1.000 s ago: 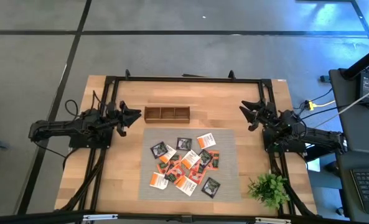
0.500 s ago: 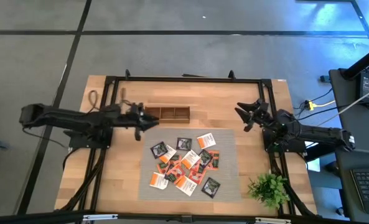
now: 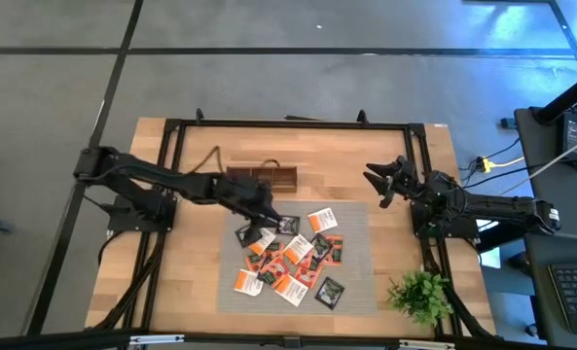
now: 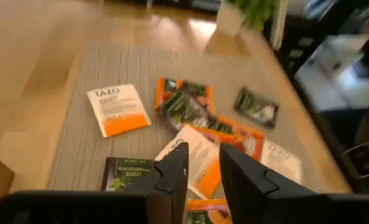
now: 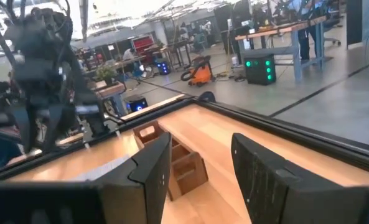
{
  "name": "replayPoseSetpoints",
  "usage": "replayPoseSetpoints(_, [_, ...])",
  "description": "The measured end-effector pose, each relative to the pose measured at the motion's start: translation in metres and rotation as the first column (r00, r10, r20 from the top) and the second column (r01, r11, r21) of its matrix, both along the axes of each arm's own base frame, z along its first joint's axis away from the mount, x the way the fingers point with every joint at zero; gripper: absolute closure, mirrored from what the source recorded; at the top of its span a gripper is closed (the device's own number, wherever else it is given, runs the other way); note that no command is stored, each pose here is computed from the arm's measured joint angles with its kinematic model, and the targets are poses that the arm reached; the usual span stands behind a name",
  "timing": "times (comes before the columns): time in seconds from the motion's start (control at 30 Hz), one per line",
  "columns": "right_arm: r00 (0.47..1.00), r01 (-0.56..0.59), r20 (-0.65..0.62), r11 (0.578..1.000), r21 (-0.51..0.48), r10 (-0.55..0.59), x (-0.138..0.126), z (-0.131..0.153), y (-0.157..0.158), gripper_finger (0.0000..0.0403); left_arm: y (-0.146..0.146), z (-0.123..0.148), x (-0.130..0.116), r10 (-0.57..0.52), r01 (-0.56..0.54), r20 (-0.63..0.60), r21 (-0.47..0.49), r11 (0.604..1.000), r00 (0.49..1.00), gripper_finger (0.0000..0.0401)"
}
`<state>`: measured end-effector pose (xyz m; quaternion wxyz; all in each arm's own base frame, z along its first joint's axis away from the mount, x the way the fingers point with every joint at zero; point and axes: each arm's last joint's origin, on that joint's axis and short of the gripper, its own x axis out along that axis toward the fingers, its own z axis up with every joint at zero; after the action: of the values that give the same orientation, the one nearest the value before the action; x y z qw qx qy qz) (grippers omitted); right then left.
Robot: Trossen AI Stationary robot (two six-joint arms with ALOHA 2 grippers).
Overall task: Pick & Place Tea
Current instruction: Put the white orange tea bag into the right section of the wooden organizer
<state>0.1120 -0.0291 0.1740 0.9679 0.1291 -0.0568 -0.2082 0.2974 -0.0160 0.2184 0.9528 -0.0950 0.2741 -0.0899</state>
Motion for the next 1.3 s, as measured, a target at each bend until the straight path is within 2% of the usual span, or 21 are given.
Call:
replayPoseSetpoints(0.17, [1.0, -0.002, 0.011, 1.0, 0.021, 0.002, 0.0, 0.0, 0.0, 0.0233, -0.008, -0.019, 0.017, -0.065, 0.069, -0.044, 0.101, 0.992, 0.997, 0.0361])
replayPoseSetpoints(0.27, [1.0, -0.002, 0.011, 1.0, 0.021, 0.002, 0.0, 0.0, 0.0, 0.0233, -0.01, -0.025, 0.022, -0.043, 0.051, -0.062, 0.133, 0.99, 0.997, 0.0391])
replayPoseSetpoints(0.4, [1.0, -0.002, 0.013, 1.0, 0.022, 0.002, 0.0, 0.0, 0.0, 0.0233, -0.01, -0.035, 0.027, -0.019, 0.033, -0.092, 0.156, 0.987, 0.996, 0.0397])
replayPoseSetpoints(0.53, [1.0, 0.004, 0.022, 1.0, 0.016, -0.004, 0.0, 0.001, 0.0, 0.0233, -0.008, -0.047, 0.031, 0.053, -0.029, -0.119, 0.192, 0.981, 0.992, 0.0399])
replayPoseSetpoints(0.63, [0.999, 0.004, 0.04, 1.0, 0.014, -0.005, 0.0, 0.003, 0.0, 0.0233, -0.007, -0.05, 0.037, 0.104, -0.089, -0.073, 0.187, 0.978, 0.992, 0.0398])
replayPoseSetpoints(0.83, [0.999, 0.005, 0.043, 1.0, 0.011, -0.006, 0.0, 0.003, 0.0, 0.0233, -0.008, -0.058, 0.058, 0.091, -0.111, 0.12, 0.18, 0.977, 0.989, 0.0399])
replayPoseSetpoints(0.97, [0.999, 0.005, 0.043, 1.0, 0.013, -0.006, 0.0, 0.003, 0.0, 0.0233, -0.006, -0.069, 0.073, 0.095, -0.13, 0.193, 0.177, 0.976, 0.977, 0.0399])
replayPoseSetpoints(1.07, [0.999, 0.005, 0.043, 1.0, 0.012, -0.006, 0.0, 0.003, 0.0, 0.0233, -0.005, -0.076, 0.091, 0.105, -0.135, 0.172, 0.174, 0.975, 0.98, 0.0399])
replayPoseSetpoints(1.3, [1.0, 0.005, 0.029, 1.0, 0.015, -0.006, 0.0, 0.002, 0.0, 0.0233, -0.005, -0.092, 0.12, 0.134, -0.12, -0.038, 0.258, 0.959, 0.99, 0.0399])
